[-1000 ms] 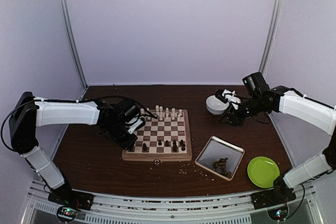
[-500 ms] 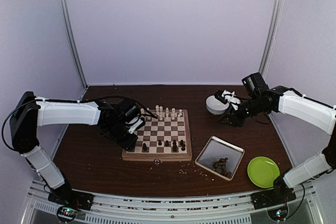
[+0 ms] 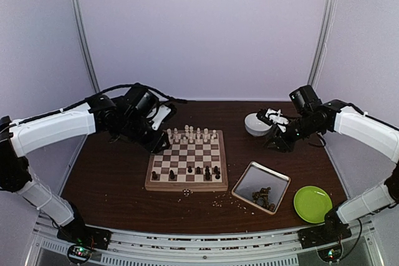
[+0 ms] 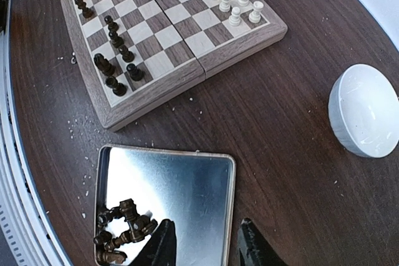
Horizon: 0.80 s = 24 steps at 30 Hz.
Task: Set up the chess pieces on the board
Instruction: Pick up the chess pile from the storage box.
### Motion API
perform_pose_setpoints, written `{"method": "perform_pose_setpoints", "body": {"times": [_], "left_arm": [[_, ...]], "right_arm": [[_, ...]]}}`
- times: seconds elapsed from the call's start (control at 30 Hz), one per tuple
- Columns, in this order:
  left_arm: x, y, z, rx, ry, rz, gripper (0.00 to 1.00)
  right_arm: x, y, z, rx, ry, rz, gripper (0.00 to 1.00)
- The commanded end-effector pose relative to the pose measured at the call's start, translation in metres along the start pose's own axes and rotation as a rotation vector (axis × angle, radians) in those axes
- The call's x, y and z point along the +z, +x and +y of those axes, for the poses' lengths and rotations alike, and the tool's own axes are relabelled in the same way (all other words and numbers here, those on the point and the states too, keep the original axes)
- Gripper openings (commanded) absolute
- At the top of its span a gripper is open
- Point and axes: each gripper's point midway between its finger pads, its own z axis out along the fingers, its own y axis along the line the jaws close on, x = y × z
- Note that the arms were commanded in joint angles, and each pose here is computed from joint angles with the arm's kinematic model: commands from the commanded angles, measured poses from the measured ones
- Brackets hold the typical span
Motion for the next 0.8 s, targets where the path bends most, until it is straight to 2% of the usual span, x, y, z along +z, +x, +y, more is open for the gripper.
{"method": "perform_pose_setpoints", "body": {"times": [0.0, 0.13, 0.2, 0.37, 0.63, 0.77], "left_arm": [[-0.002, -0.050, -0.078, 0.211, 0.202, -0.169, 0.36], [0.022, -0.054, -0.151, 0.448, 0.330, -0.181, 0.36], [0.038, -0.052, -0.175, 0.524, 0.370, -0.181, 0.36], [0.076, -0.038, -0.220, 0.693, 0.461, -0.148, 0.40], [0.115, -0.039, -0.259, 0.749, 0.563, -0.135, 0.42], [0.136, -0.029, -0.279, 0.801, 0.567, -0.122, 0.42]], "right_arm": [[-0.015, 0.029, 0.001, -0.028, 0.043, 0.122, 0.33], [-0.003, 0.071, -0.003, -0.011, 0.027, 0.291, 0.32], [0.007, 0.084, -0.001, 0.013, -0.013, 0.358, 0.30], [0.032, 0.100, 0.004, 0.068, -0.100, 0.429, 0.24], [0.061, 0.123, 0.011, 0.095, -0.177, 0.517, 0.21], [0.067, 0.127, 0.009, 0.092, -0.154, 0.540, 0.19]]}}
